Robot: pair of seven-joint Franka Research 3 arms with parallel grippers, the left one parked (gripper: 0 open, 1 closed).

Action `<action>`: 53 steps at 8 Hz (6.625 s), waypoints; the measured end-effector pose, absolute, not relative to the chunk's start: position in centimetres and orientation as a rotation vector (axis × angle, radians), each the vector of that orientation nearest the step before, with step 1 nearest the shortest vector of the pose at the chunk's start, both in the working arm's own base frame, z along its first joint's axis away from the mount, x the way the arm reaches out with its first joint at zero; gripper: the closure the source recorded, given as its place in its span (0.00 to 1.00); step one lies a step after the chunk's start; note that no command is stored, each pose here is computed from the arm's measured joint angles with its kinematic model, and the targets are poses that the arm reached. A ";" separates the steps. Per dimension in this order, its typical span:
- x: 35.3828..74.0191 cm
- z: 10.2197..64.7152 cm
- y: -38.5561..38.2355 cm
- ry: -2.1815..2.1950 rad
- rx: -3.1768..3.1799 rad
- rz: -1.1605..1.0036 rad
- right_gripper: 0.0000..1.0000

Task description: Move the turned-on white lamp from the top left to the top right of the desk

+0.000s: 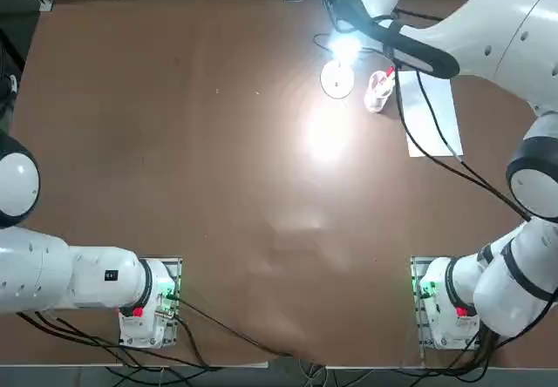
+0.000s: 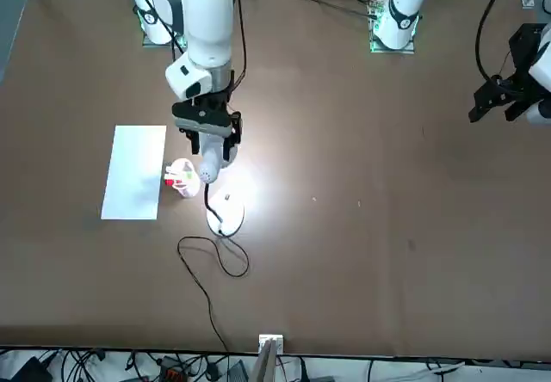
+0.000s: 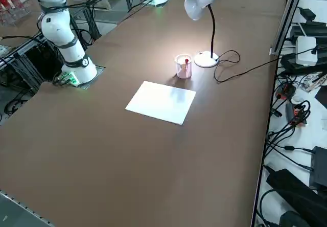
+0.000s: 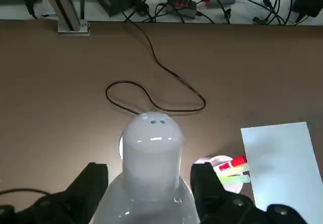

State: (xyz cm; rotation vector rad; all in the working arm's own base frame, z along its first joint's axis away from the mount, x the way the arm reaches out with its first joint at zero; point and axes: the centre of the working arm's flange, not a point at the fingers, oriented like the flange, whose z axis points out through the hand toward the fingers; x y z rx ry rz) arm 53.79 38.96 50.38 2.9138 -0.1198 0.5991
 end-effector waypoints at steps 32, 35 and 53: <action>67.9 51.2 -14.8 -0.959 2.662 0.410 0.27; 68.0 50.6 -14.8 -1.038 2.630 0.448 0.27; 68.3 48.8 -13.5 -1.129 2.607 0.446 0.00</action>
